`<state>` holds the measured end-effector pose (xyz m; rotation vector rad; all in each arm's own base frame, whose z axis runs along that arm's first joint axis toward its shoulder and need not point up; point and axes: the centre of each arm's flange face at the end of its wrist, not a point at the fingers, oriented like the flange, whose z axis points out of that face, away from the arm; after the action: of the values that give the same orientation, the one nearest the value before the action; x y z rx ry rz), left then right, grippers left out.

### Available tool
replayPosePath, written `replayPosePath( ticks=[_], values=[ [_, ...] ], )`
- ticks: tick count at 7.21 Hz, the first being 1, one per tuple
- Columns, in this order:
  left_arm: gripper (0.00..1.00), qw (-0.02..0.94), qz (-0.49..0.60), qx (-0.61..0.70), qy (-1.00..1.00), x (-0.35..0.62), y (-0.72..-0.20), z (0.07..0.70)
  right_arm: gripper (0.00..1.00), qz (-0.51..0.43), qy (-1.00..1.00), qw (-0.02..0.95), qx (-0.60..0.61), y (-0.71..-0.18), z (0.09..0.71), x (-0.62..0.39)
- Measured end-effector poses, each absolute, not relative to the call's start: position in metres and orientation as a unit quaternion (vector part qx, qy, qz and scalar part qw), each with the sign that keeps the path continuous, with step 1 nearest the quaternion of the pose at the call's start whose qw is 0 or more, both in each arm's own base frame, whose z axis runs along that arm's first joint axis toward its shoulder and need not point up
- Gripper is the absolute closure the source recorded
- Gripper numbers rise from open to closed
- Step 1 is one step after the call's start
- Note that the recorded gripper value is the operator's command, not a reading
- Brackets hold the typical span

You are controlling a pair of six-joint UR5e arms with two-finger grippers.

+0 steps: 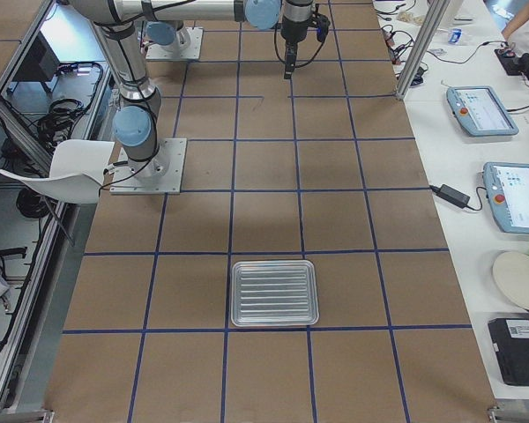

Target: Place bearing gear from tray to pile

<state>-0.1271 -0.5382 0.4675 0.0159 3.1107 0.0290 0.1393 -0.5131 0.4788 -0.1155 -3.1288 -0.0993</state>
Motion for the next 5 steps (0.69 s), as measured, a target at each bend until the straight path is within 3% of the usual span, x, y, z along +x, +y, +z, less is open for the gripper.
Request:
replayPosePath(
  ticks=[5],
  values=[
    [0.00,0.017,0.022,0.001,1.000,-0.117,-0.520,0.466,0.00,-0.032,-0.999,0.005,-0.037,-0.513,0.479,0.139]
  ],
)
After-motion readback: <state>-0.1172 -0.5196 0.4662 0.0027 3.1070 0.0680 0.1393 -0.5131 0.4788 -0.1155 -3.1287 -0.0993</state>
